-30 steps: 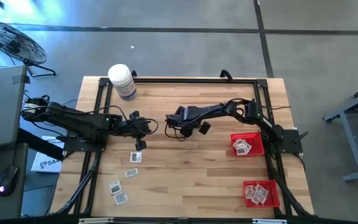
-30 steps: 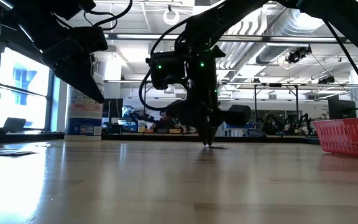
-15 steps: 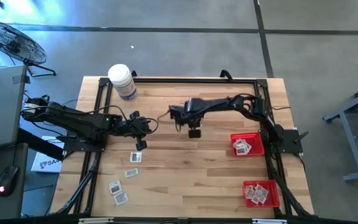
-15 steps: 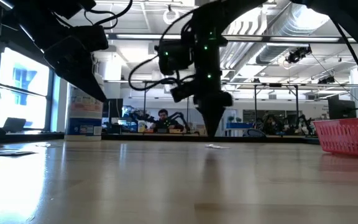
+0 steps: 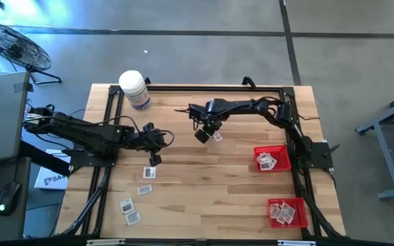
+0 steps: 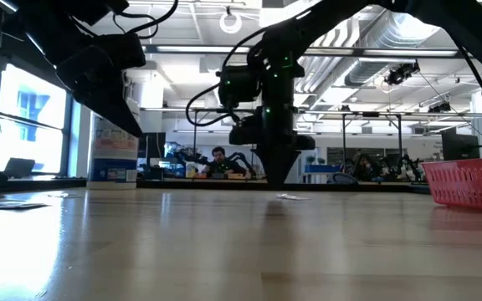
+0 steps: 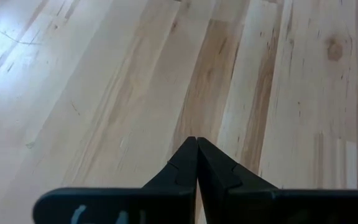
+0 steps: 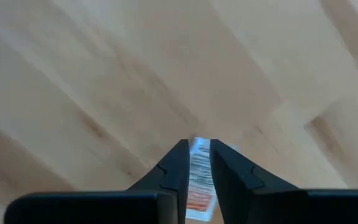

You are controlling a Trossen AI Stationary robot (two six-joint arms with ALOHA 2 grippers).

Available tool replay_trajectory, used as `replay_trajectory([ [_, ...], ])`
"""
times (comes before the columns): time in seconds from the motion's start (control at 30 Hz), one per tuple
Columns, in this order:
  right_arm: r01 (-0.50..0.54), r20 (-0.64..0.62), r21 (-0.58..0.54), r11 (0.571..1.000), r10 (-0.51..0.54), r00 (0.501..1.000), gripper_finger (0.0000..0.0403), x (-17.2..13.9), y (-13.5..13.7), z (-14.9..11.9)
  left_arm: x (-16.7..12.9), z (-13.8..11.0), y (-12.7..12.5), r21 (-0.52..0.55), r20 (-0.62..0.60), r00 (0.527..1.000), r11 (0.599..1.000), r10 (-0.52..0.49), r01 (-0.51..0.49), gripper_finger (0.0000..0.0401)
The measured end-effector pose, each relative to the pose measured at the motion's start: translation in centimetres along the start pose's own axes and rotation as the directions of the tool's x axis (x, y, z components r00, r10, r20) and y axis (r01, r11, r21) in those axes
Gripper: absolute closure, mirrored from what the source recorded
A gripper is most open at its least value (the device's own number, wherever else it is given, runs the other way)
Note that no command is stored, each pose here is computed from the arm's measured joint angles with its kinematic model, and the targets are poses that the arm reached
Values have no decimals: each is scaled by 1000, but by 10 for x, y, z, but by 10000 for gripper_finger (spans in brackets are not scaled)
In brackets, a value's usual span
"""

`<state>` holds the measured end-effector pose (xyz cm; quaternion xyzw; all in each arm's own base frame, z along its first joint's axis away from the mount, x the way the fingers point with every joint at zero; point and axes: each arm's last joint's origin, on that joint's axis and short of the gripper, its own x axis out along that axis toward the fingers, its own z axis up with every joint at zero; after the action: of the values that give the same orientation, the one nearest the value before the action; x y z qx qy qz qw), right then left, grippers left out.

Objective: Pick & Place First Aid Supplies
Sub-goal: Put the orange ointment pack into the bottom red basket

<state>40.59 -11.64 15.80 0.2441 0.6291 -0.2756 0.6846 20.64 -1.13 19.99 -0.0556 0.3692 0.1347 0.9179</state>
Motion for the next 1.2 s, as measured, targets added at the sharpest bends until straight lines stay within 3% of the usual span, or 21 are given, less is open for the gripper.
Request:
replay_trajectory([
  [0.53,-6,-3,100,995,7,1000,323,5,1,1,0,0,0,7,0,1000,1000,0,0,401],
  [1.2,-23,-17,121,992,26,1000,376,17,4,-3,0,0,0,4,-2,1000,1000,-8,8,401],
])
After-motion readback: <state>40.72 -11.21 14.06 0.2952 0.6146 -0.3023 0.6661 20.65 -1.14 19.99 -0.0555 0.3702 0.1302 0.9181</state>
